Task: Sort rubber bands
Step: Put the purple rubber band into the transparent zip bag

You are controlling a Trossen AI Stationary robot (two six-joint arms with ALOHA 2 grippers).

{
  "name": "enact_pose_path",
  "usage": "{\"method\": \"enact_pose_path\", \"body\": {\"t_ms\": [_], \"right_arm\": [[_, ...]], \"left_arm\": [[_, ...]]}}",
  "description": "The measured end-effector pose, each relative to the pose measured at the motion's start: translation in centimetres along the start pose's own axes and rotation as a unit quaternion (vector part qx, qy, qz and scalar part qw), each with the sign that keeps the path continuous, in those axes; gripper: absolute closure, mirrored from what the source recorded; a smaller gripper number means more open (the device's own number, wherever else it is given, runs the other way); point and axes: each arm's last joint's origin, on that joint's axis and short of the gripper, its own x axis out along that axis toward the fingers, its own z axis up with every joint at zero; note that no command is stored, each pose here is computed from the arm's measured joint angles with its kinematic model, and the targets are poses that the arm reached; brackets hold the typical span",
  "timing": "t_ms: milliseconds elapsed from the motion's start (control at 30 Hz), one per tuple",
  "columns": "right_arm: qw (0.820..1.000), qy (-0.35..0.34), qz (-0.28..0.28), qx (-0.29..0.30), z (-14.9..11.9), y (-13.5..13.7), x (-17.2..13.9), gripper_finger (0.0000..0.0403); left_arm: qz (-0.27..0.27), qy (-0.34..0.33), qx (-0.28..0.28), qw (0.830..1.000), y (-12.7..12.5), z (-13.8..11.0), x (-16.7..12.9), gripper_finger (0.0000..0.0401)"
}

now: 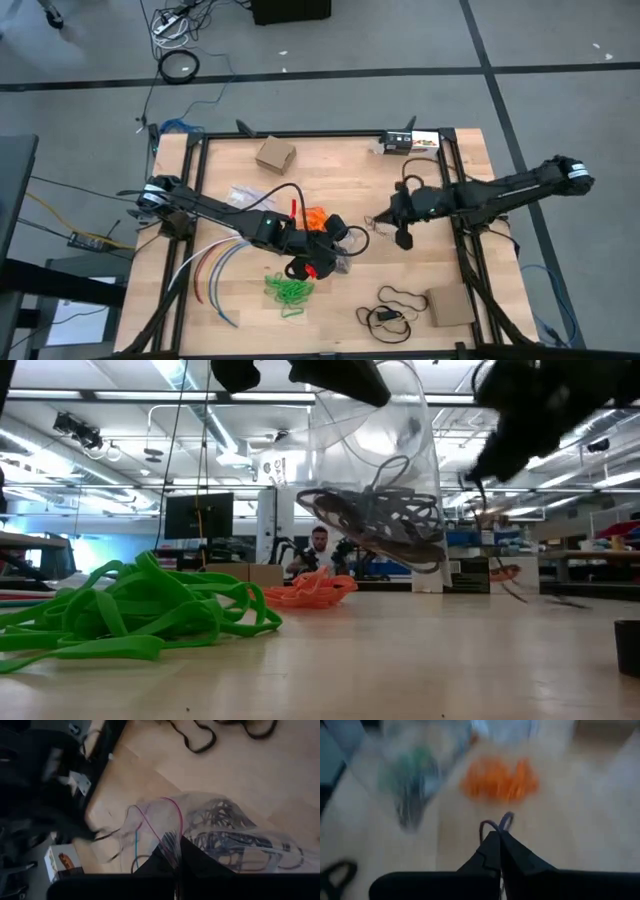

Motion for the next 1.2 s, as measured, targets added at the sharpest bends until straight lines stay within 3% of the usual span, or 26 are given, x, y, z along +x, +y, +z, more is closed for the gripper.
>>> {"method": "enact_pose_path", "body": {"t_ms": [133, 300, 367, 500, 633, 833, 1200], "right_arm": [[0.996, -0.083, -0.005, -0.031, 3.1, 0.5, -2.2, 0.0403], [0.99, -0.122, -0.05, -0.06, 5.7, 0.6, -4.3, 0.0403], [0.989, -0.097, -0.092, -0.067, 6.1, 0.4, -4.9, 0.0403], [0.987, 0.023, -0.152, -0.053, 5.4, -0.2, -4.9, 0.0403], [0.994, -0.044, -0.088, -0.036, 6.9, 0.7, -4.6, 0.0403], [0.991, -0.121, -0.028, -0.053, 8.6, 2.1, -3.8, 0.0403], [0.989, -0.131, 0.04, -0.061, 9.0, 3.8, -0.8, 0.0403]], "left_arm": [[0.007, -0.011, -0.001, 1.0, 0.3, 0.1, 0.0, 0.04], [0.008, -0.008, -0.004, 1.0, 0.5, -0.2, 0.1, 0.04], [0.008, -0.007, -0.004, 1.0, 0.5, -0.2, 0.1, 0.04], [0.005, -0.005, -0.002, 1.0, 0.4, -0.2, 0.1, 0.04], [0.006, -0.007, -0.001, 1.0, 0.4, -0.2, 0.1, 0.0399], [0.026, -0.023, 0.006, 0.999, 1.0, 0.0, 0.2, 0.0399], [0.073, -0.039, 0.024, 0.996, 2.2, 0.1, 0.2, 0.0398]]}}
